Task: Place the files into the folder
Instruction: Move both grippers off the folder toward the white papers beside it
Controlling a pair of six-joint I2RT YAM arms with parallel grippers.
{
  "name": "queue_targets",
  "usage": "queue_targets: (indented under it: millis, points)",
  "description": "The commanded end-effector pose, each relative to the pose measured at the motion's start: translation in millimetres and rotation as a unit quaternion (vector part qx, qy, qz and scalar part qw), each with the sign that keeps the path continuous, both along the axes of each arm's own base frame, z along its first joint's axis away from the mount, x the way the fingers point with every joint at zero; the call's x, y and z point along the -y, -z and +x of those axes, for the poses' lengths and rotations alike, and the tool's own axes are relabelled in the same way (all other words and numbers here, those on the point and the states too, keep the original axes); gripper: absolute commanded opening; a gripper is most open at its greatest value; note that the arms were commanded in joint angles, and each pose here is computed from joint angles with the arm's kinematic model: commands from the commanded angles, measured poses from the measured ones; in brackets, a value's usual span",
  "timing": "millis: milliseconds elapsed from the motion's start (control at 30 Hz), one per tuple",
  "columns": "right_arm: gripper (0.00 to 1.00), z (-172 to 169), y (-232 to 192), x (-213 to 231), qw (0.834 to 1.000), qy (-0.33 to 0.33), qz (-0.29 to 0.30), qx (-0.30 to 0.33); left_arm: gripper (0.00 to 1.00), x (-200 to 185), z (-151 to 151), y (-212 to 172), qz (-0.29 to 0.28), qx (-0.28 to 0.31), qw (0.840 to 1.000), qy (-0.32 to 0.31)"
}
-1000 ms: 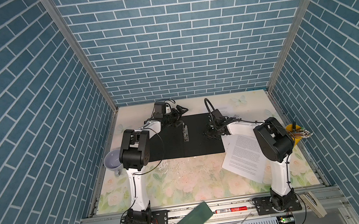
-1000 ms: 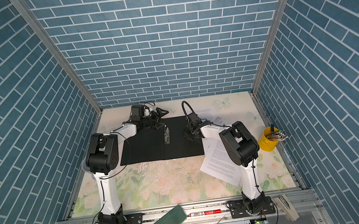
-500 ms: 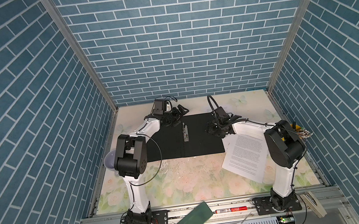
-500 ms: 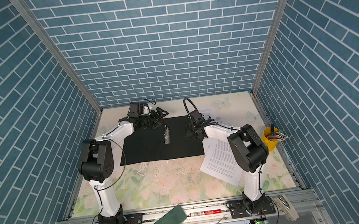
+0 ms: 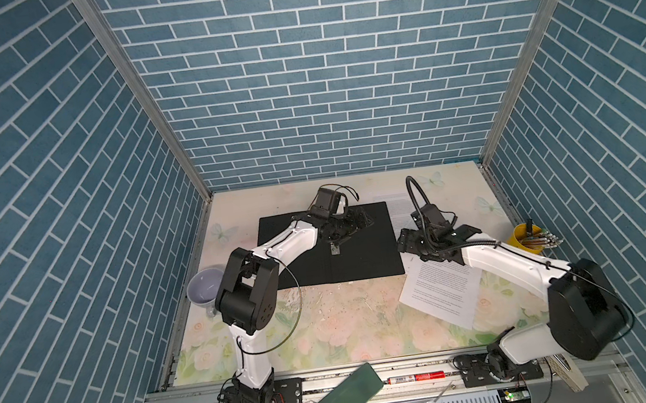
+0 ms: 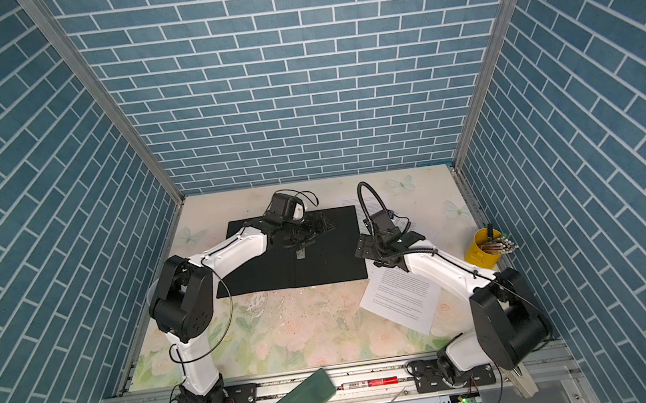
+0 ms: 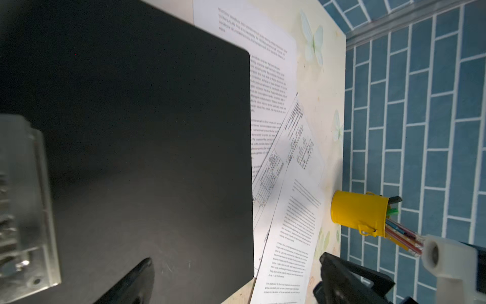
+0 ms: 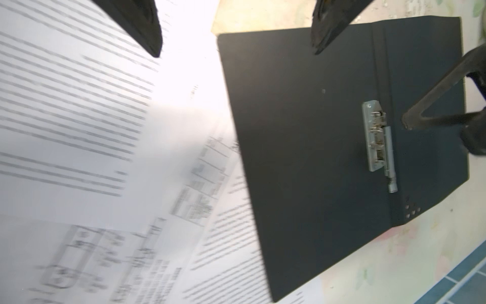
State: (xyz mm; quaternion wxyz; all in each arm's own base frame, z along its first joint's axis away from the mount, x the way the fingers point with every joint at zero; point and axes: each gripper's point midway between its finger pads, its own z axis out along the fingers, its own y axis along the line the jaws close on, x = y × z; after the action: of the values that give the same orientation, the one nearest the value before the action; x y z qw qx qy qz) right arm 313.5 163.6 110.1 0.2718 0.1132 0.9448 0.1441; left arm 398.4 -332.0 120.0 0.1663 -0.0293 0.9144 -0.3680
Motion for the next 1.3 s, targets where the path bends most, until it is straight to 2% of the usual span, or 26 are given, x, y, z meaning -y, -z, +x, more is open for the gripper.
queue_targets:
  millis: [0,267,567,833,1067,1267]
  points:
    - [0.87,-21.4,13.7,31.3,0.999,0.017,-0.033,-0.018,1.0,11.1,-18.3,3.8,0.021,0.005,1.0,0.006]
    - [0.87,-59.8,27.7,67.4,0.998,0.04,-0.034,-0.035,1.0,46.3,-64.0,26.6,0.047,0.002,0.999,0.022]
    - [0.88,-95.2,43.1,98.7,0.994,0.091,-0.037,-0.052,1.0,63.2,-111.7,54.5,0.053,-0.002,0.998,0.03]
    - [0.88,-115.9,48.2,122.0,0.986,0.145,-0.042,-0.07,0.99,86.3,-138.5,61.1,0.066,0.006,0.995,0.07]
    - [0.89,-122.4,59.0,134.8,0.98,0.171,-0.043,-0.093,0.99,95.0,-150.3,69.1,0.07,-0.008,0.993,0.095]
    - [0.89,-122.5,68.6,137.7,0.978,0.178,-0.021,-0.107,0.99,105.4,-158.6,78.1,0.082,-0.021,0.989,0.124]
